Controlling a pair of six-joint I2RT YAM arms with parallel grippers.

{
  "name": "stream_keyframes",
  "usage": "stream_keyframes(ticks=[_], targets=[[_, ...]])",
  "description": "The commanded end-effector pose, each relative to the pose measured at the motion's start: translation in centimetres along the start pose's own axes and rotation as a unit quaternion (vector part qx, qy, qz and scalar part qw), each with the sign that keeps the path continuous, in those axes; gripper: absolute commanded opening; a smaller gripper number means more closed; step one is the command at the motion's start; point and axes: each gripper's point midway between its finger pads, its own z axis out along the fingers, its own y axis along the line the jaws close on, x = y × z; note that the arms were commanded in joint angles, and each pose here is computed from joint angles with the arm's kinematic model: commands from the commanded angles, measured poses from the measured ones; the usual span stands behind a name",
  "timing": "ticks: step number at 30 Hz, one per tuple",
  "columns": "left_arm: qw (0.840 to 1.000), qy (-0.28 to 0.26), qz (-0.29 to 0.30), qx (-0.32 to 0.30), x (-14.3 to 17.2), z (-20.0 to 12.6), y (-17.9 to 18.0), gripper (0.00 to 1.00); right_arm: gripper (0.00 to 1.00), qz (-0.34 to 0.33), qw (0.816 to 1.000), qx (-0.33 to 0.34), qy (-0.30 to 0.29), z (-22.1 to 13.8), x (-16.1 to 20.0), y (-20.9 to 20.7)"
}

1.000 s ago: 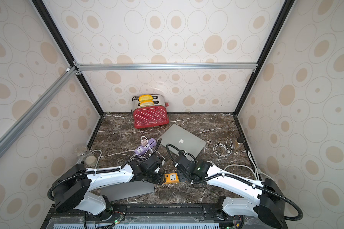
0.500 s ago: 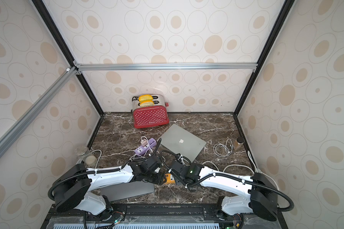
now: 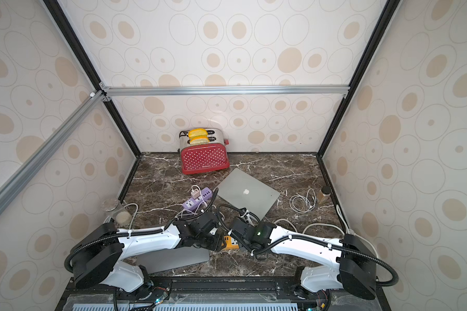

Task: Unplug the laptop charger
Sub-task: Remove the plug from the socket.

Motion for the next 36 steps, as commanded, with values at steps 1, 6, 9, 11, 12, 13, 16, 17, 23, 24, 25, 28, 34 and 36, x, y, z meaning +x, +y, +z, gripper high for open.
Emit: stream_keyframes(ticks=[1, 6, 9, 11, 12, 13, 16, 17, 23, 24, 25, 28, 34, 36], targets=[[0.997, 0.041, -0.007, -0.063, 3.1, 1.1, 3.5, 0.51, 0.52, 0.009, 1.000, 0.013, 0.010, 0.2, 0.3, -0.1], [0.997, 0.042, -0.008, -0.061, 3.3, 1.3, 3.6, 0.51, 0.52, 0.018, 1.000, 0.016, 0.019, 0.7, 1.1, -0.4], [0.997, 0.042, -0.007, -0.061, 3.3, 1.3, 3.6, 0.51, 0.51, 0.022, 1.000, 0.010, 0.014, 0.7, 1.2, -0.3], [0.997, 0.043, -0.007, -0.061, 3.4, 1.3, 3.7, 0.51, 0.47, 0.022, 1.000, 0.009, 0.012, 0.7, 1.1, -0.3], [0.997, 0.043, -0.008, -0.061, 3.4, 1.3, 3.6, 0.51, 0.46, 0.021, 1.000, 0.009, 0.013, 0.7, 1.1, -0.3], [0.997, 0.043, -0.008, -0.062, 3.4, 1.4, 3.7, 0.51, 0.46, 0.020, 1.000, 0.010, 0.016, 0.8, 1.2, -0.3], [0.997, 0.042, -0.009, -0.062, 3.3, 1.4, 3.7, 0.51, 0.39, 0.017, 1.000, 0.009, 0.021, 1.0, 1.3, -0.1], [0.997, 0.042, -0.009, -0.062, 3.3, 1.4, 3.7, 0.51, 0.36, 0.018, 1.000, 0.009, 0.021, 1.1, 1.3, 0.0], [0.996, 0.048, -0.013, -0.070, 3.7, 1.7, 4.1, 0.51, 0.31, 0.016, 1.000, 0.009, 0.017, 0.9, 0.8, 0.2], [0.996, 0.050, -0.014, -0.073, 3.8, 1.7, 4.3, 0.51, 0.30, 0.016, 1.000, 0.010, 0.016, 0.8, 0.7, 0.2], [0.996, 0.052, -0.015, -0.077, 3.9, 1.8, 4.5, 0.51, 0.30, 0.016, 1.000, 0.010, 0.014, 0.7, 0.6, 0.2], [0.994, 0.056, -0.018, -0.088, 4.2, 2.0, 5.0, 0.51, 0.30, 0.017, 1.000, 0.007, 0.010, 0.4, 0.4, 0.2], [0.994, 0.058, -0.021, -0.093, 4.2, 2.2, 5.2, 0.51, 0.30, 0.017, 1.000, 0.008, 0.002, -0.4, -0.2, 0.0], [0.993, 0.061, -0.021, -0.095, 4.4, 2.3, 5.3, 0.51, 0.30, 0.018, 1.000, 0.008, 0.000, -0.6, -0.3, -0.1]])
